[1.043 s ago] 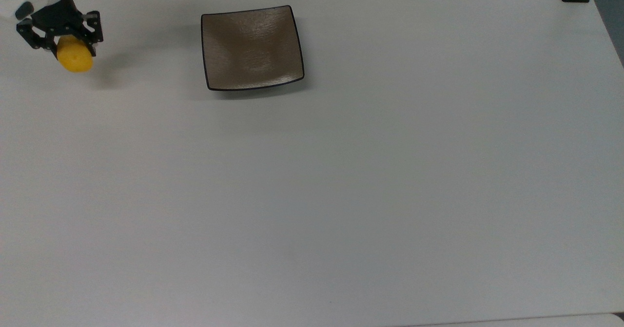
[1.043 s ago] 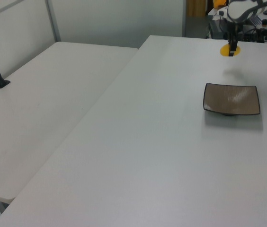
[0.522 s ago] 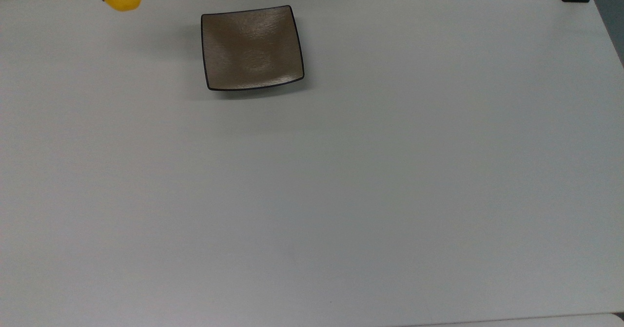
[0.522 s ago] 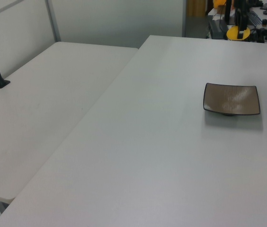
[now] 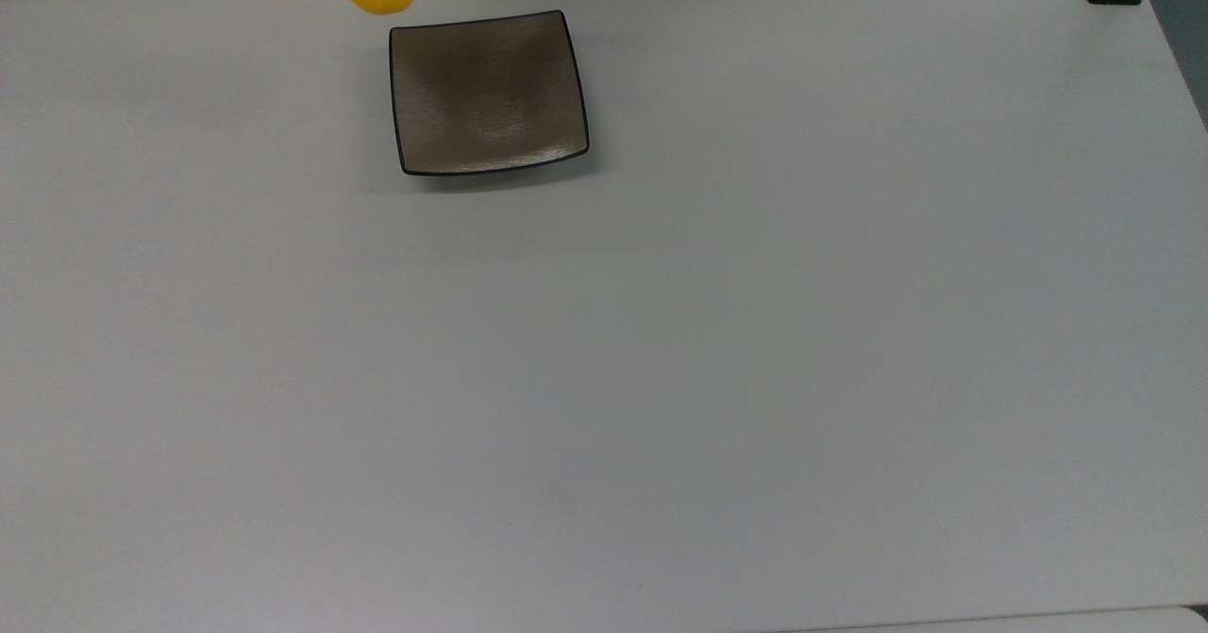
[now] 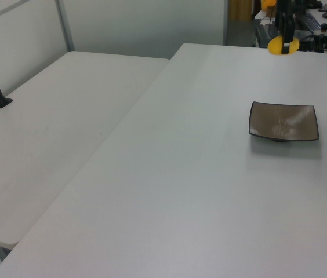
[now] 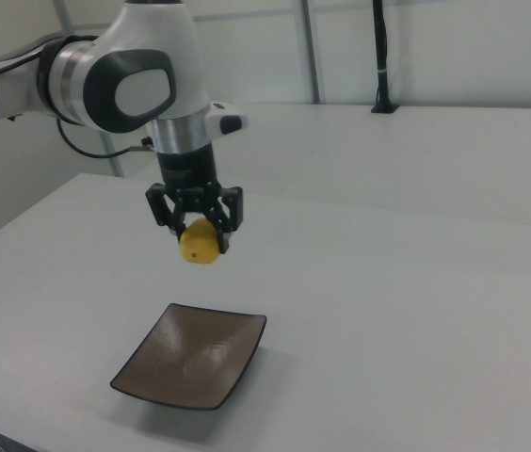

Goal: Put potatoes on a ceramic plate
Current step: 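Lift the potato and carry it over the brown square plate, then lower the potato onto the plate and open the gripper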

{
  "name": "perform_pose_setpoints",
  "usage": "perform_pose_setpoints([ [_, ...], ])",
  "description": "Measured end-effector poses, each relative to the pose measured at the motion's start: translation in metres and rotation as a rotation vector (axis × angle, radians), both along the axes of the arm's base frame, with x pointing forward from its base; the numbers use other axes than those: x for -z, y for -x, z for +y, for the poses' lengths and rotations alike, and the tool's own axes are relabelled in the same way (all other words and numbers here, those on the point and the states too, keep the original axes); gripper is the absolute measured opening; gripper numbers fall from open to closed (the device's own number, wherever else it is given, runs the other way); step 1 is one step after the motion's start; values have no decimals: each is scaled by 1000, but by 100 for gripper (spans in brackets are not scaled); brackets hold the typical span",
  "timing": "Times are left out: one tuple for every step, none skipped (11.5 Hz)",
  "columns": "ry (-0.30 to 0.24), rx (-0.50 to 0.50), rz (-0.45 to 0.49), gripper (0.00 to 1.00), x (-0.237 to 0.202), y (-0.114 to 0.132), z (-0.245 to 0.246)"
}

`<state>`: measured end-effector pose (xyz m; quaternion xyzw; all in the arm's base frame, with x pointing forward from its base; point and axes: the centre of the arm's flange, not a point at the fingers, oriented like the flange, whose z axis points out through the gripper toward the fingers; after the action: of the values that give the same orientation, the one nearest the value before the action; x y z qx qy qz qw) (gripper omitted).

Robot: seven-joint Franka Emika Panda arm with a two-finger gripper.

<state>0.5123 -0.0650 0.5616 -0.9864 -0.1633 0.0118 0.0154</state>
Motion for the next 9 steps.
perform_pose_setpoints([
  [6,5,15,65,6,-1,23],
  [12,20,33,65,14,0,42],
  [18,40,51,65,23,1,56],
  [23,53,62,65,32,3,66],
  [27,76,64,65,46,3,73],
  [30,104,62,65,62,5,76],
  [31,124,59,65,79,6,77],
  [32,134,65,65,95,10,77],
  [33,136,72,65,111,13,77],
])
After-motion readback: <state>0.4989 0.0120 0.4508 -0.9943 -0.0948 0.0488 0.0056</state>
